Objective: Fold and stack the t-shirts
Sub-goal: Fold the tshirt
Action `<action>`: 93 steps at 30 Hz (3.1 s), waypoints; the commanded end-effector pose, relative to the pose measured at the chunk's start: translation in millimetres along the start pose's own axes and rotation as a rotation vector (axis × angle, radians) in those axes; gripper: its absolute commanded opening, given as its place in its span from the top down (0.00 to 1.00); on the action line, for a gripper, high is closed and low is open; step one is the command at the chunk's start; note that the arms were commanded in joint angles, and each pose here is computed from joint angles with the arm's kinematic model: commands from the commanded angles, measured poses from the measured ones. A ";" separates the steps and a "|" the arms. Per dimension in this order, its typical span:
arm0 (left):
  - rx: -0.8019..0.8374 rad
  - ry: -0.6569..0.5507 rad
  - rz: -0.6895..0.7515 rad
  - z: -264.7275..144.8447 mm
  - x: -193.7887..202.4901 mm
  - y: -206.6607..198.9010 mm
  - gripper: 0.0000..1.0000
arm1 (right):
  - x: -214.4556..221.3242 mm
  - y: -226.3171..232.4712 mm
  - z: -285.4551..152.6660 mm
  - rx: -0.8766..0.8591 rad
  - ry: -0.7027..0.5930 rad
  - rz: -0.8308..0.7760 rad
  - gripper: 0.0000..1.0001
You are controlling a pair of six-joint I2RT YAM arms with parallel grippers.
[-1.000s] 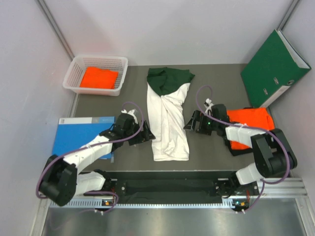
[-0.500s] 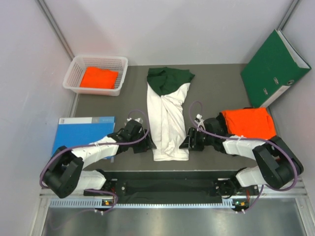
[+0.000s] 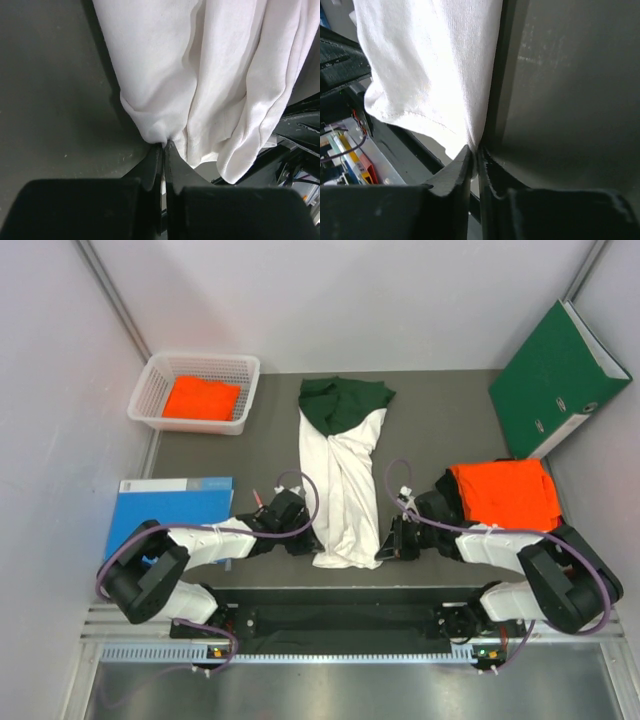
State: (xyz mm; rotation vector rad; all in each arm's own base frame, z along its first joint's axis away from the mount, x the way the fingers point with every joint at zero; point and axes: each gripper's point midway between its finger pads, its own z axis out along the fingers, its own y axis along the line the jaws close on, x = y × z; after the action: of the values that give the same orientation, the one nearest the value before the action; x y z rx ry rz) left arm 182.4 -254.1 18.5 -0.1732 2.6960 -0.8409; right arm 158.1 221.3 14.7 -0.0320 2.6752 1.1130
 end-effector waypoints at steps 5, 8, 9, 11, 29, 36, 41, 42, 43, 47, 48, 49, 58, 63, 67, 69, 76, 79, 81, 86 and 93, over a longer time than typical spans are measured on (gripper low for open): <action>-0.216 0.030 0.011 -12.1 19.1 50.0 1.00 | 28.0 -31.5 2.4 0.113 0.073 -0.013 1.00; -0.241 0.019 0.012 -19.6 18.3 54.4 1.00 | 33.1 -39.6 -2.6 0.160 0.087 -0.014 1.00; -0.247 0.017 0.012 -21.3 18.2 55.0 1.00 | 32.6 -41.2 -3.5 0.171 0.084 -0.014 1.00; -0.262 0.019 0.010 -24.2 19.7 58.5 1.00 | 33.8 -45.0 -5.9 0.196 0.087 -0.018 1.00; -0.434 0.026 -0.002 -31.9 31.9 102.2 1.00 | 37.5 -66.2 -14.6 0.335 0.092 0.011 1.00; -0.460 -0.021 -0.002 -38.9 25.6 107.1 1.00 | 39.8 -66.3 -14.2 0.340 0.099 0.004 1.00; -0.407 0.023 -0.008 -31.4 32.4 98.2 0.67 | 39.9 -61.7 -13.3 0.315 0.090 0.002 0.91; -0.386 0.017 -0.012 -29.4 31.6 94.4 0.08 | 40.4 -61.0 -13.2 0.309 0.090 0.004 0.77; -0.383 0.020 -0.015 -29.2 33.9 96.1 0.01 | 39.3 -59.4 -13.3 0.303 0.083 0.000 0.72; -0.332 0.010 -0.045 -28.4 37.6 92.4 0.01 | 39.4 -58.1 -15.3 0.293 0.063 0.002 0.53; -0.318 0.001 -0.058 -29.4 37.5 90.4 0.01 | 36.9 -57.7 -15.8 0.295 0.047 0.008 0.47; -0.315 0.001 -0.063 -29.6 40.2 92.8 0.01 | 35.6 -55.5 -17.0 0.287 0.036 0.001 0.45; -0.274 0.055 -0.083 -24.6 59.2 93.7 0.17 | 40.6 -57.6 -11.7 0.263 0.033 0.023 0.44; -0.301 0.104 -0.067 -18.7 73.5 99.6 0.26 | 46.6 -54.0 -3.7 0.226 0.061 0.043 0.49; -0.308 0.138 -0.067 -15.5 82.3 100.7 0.42 | 50.2 -51.5 1.0 0.213 0.083 0.040 0.55; -0.318 0.155 -0.063 -14.5 86.5 102.6 0.51 | 52.9 -48.7 2.0 0.199 0.097 0.043 0.57; -0.370 0.188 -0.072 -20.0 101.1 121.7 0.43 | 65.9 -50.6 2.0 0.200 0.136 0.048 0.60; -0.393 0.180 -0.072 -25.6 103.4 129.8 0.36 | 70.9 -53.8 1.2 0.209 0.146 0.048 0.61; -0.402 0.180 -0.075 -28.8 105.4 133.9 0.37 | 72.4 -55.1 1.3 0.212 0.150 0.047 0.62; -0.384 0.197 -0.086 -30.4 111.8 135.1 0.42 | 78.0 -57.4 1.6 0.218 0.174 0.050 0.64; -0.373 0.189 -0.086 -30.4 110.1 131.2 0.92 | 77.0 -54.5 4.2 0.199 0.165 0.040 0.82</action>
State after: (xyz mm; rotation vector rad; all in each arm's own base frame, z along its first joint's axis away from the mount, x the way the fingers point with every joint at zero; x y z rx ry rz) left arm 141.3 -251.2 16.1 -0.2920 2.6469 -0.9763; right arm 138.3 240.7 13.2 -0.0827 2.6537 1.1908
